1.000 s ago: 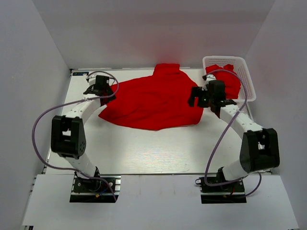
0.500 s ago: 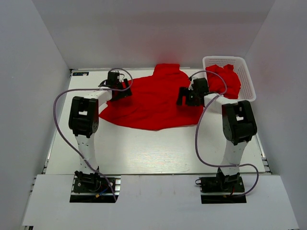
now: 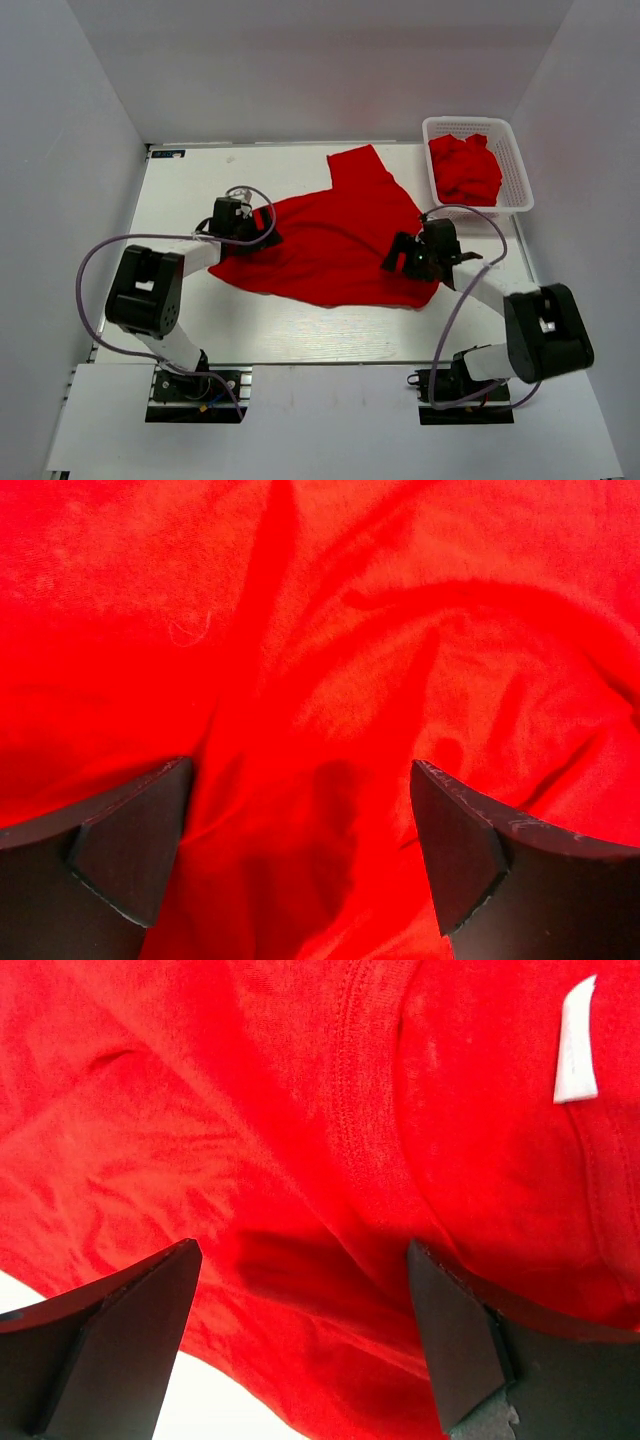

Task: Fold and stack the t-shirts
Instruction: Flatten out the tshirt

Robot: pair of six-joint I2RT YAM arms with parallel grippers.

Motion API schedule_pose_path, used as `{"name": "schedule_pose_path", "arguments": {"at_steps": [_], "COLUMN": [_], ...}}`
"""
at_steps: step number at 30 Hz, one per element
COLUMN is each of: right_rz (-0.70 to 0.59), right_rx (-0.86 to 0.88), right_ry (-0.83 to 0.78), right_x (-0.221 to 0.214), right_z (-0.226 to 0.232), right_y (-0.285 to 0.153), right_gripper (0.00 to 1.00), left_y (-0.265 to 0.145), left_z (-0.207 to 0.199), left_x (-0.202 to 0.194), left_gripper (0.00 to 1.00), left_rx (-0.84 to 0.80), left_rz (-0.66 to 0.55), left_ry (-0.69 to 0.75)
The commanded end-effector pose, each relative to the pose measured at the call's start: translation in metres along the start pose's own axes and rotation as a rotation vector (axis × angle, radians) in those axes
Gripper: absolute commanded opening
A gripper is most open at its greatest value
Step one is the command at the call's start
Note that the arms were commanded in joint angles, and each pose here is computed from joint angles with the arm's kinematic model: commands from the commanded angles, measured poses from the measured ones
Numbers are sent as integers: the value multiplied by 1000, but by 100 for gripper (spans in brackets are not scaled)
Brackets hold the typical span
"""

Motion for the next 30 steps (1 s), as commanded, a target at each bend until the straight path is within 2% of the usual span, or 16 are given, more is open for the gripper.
{"name": "schedule_pose_path", "arguments": {"at_steps": [1, 4, 10, 11, 12, 13, 15, 16, 17, 18, 23, 24, 30], "right_rz": [238, 188, -105, -185, -227, -266, -307, -315, -317, -323, -314, -267, -244], "right_rx": [-37, -9, 45, 46, 57, 71, 86, 87, 73, 76, 118, 103, 91], "right_ry": [77, -20, -181, -191, -196, -201, -210, -210, -204, -199, -243, -247, -254], "right_x": [-57, -50, 7, 24, 36, 49, 76, 84, 91, 112, 152, 148, 151], "right_z": [-4, 6, 29, 34, 38, 43, 53, 55, 56, 64, 80, 76, 73], "right_y": [-24, -42, -66, -64, -65, -62, -53, -50, -47, -38, -21, -9, 1], "right_gripper": [89, 89, 90, 90, 90, 90, 90, 90, 90, 90, 90, 90, 90], "left_y": [-26, -52, -90, -94, -97, -98, -95, -94, -84, -79, -54, -51, -30], "left_z": [18, 7, -6, -9, -5, 0, 8, 18, 24, 29, 52, 56, 77], "left_x": [-70, -61, -13, 0, 0, 6, 13, 21, 24, 29, 47, 47, 45], "left_gripper": [100, 100, 100, 100, 100, 100, 100, 100, 100, 100, 100, 100, 100], "left_rx": [67, 73, 165, 214, 283, 374, 514, 609, 660, 671, 680, 678, 676], "left_rz": [270, 195, -72, -129, -115, -158, -131, -175, -163, -164, -134, -129, -100], "left_ry": [-55, -27, -18, -31, -46, -67, -105, -149, -165, -177, -258, -267, -322]}}
Point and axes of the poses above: each gripper's point midway between its finger pads, its own y axis out along the fingers, its own z axis along the line the jaws close on, x = y × z, the point moved 9 cm from there along -y, back along the fingers, and after that the axes turned 7 degrees about -y, right-handed, at the moved point
